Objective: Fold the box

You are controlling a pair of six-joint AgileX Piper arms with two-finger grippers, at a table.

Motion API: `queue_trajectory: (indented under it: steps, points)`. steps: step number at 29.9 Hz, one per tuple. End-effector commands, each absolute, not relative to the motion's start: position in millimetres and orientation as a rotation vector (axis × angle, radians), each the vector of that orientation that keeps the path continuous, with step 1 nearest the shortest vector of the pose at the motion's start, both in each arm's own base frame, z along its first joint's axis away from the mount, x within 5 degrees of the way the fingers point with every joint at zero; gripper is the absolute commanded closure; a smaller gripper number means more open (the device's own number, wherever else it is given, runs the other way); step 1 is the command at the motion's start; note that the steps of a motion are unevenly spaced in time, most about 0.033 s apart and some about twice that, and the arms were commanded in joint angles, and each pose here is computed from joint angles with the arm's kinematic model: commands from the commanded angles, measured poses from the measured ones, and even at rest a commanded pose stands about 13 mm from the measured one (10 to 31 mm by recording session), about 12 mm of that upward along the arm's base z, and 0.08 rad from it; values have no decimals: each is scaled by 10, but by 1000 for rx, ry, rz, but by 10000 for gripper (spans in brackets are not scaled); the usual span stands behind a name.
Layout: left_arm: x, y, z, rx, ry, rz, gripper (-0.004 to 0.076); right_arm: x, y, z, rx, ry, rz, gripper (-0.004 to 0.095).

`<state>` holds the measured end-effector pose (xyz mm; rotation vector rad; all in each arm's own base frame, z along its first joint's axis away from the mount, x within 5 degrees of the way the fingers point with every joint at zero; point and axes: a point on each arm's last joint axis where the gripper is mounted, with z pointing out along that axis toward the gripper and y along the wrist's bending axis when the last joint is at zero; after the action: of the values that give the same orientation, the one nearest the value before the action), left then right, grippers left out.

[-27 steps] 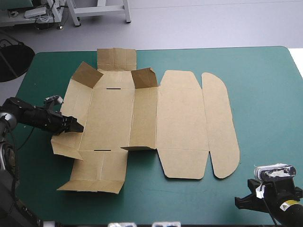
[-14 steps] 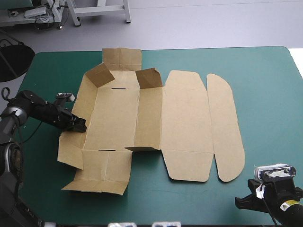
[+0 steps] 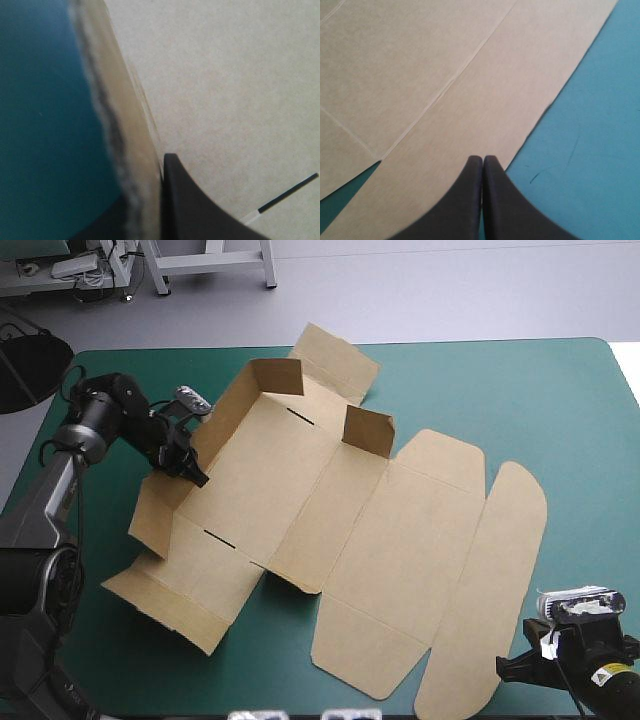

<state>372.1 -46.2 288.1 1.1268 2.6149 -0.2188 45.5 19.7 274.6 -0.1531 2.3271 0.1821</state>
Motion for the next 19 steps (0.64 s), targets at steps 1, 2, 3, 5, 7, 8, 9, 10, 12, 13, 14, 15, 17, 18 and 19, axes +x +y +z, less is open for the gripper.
queue_trajectory:
  steps: [1, 2, 3, 5, 7, 8, 9, 10, 12, 13, 14, 15, 17, 18, 19]
  points:
    - [3654, -786, 3340, 1325, 2422, 17, 733, 489, 196, 2849, -152, 2265, 175, 921]
    - [3670, -865, 3399, 1348, 2370, 74, 733, 488, 197, 2848, -153, 2267, 176, 921]
    - [3681, -964, 3456, 1377, 2309, 137, 733, 488, 197, 2848, -153, 2267, 176, 921]
    - [3695, -1133, 3545, 1419, 2198, 238, 733, 487, 197, 2847, -153, 2268, 177, 921]
    - [3683, -1322, 3613, 1452, 2094, 290, 733, 487, 197, 2847, -153, 2268, 177, 921]
    - [3680, -1407, 3649, 1462, 2040, 316, 733, 487, 197, 2847, -153, 2268, 177, 921]
    - [3672, -1492, 3674, 1473, 1989, 338, 733, 487, 197, 2847, -153, 2268, 177, 921]
    - [3667, -1559, 3700, 1475, 1946, 350, 733, 487, 197, 2847, -153, 2268, 177, 921]
    - [3640, -1711, 3738, 1497, 1856, 385, 733, 487, 197, 2847, -153, 2268, 177, 921]
    - [3627, -1766, 3751, 1504, 1825, 394, 733, 487, 197, 2847, -153, 2268, 177, 921]
    - [3603, -1845, 3768, 1520, 1781, 414, 733, 487, 197, 2847, -153, 2268, 177, 921]
    - [3586, -1892, 3778, 1532, 1754, 430, 733, 487, 197, 2847, -153, 2268, 177, 921]
    - [3539, -2004, 3800, 1567, 1689, 477, 733, 487, 197, 2847, -153, 2268, 177, 921]
    - [3520, -2042, 3807, 1584, 1665, 502, 733, 487, 197, 2847, -153, 2268, 177, 921]
    - [3497, -2089, 3817, 1597, 1639, 522, 733, 487, 197, 2847, -153, 2268, 177, 921]
